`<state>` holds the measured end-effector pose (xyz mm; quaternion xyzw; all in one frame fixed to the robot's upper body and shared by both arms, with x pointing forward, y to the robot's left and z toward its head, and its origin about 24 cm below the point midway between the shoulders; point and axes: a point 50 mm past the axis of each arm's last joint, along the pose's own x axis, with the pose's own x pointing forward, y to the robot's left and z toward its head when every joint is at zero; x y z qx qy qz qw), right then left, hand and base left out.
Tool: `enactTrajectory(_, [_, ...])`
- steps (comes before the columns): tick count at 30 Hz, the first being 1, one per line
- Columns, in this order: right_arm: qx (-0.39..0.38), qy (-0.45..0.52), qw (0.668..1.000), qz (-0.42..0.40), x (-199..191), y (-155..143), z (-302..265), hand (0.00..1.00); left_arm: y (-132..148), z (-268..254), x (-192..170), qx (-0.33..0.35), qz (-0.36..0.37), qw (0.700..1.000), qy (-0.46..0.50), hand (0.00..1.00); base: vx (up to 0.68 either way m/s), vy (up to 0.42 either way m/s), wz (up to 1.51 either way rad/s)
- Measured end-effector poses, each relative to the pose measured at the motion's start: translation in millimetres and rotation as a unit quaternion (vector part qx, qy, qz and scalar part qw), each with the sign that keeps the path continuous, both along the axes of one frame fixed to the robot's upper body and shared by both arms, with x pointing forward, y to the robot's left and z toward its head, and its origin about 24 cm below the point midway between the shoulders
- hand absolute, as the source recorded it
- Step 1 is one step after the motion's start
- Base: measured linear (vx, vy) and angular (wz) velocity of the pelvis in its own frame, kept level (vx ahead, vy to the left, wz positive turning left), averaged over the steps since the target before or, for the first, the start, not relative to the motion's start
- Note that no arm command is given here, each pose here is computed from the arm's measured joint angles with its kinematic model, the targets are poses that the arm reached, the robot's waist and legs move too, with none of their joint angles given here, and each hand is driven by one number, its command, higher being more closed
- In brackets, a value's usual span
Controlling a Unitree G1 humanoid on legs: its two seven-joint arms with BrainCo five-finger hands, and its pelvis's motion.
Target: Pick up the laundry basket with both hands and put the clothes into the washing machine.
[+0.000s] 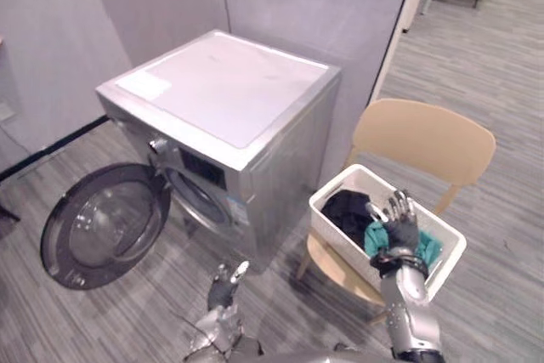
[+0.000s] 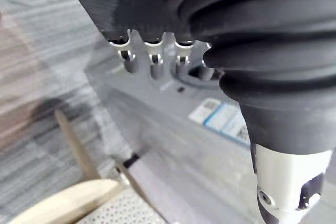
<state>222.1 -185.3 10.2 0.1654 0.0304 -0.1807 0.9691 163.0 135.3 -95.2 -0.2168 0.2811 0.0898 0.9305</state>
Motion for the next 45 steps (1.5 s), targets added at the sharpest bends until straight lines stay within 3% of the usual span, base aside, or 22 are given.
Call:
enactTrajectory(7, [-0.006,-0.012,0.999,0.035,0.3,15.3,5.6,0.0,-3.8,12.0,24.1,0.002,-0.01,0.999,-0.035,0.0,0.08,0.091,-0.71])
enactTrajectory(13, [-0.059,-0.005,0.985,0.165,30.1,55.6,1.3,0.0,4.0,-4.6,10.6,0.024,-0.022,0.999,0.011,0.0,0.01,-0.083,-0.69])
enactTrajectory(21, [-0.133,0.071,0.976,0.159,27.1,16.8,-22.3,0.0,-3.3,-10.0,14.4,0.031,-0.058,0.998,0.024,0.0,0.08,-0.112,0.2])
enactTrajectory(29, [-0.193,0.071,0.955,0.214,44.8,23.8,-18.0,0.0,15.9,-13.1,6.9,0.063,-0.074,0.995,0.032,0.0,-0.04,0.009,0.27])
enactTrajectory(38, [-0.427,0.064,0.858,0.278,119.3,-1.7,37.8,0.0,22.6,-9.8,9.1,0.068,-0.089,0.994,0.017,0.0,-0.11,0.079,0.05])
enactTrajectory(45, [-0.534,0.059,0.804,0.255,142.3,-21.7,77.9,0.0,15.1,9.7,29.2,0.064,-0.094,0.993,-0.044,0.0,-0.04,0.065,0.02])
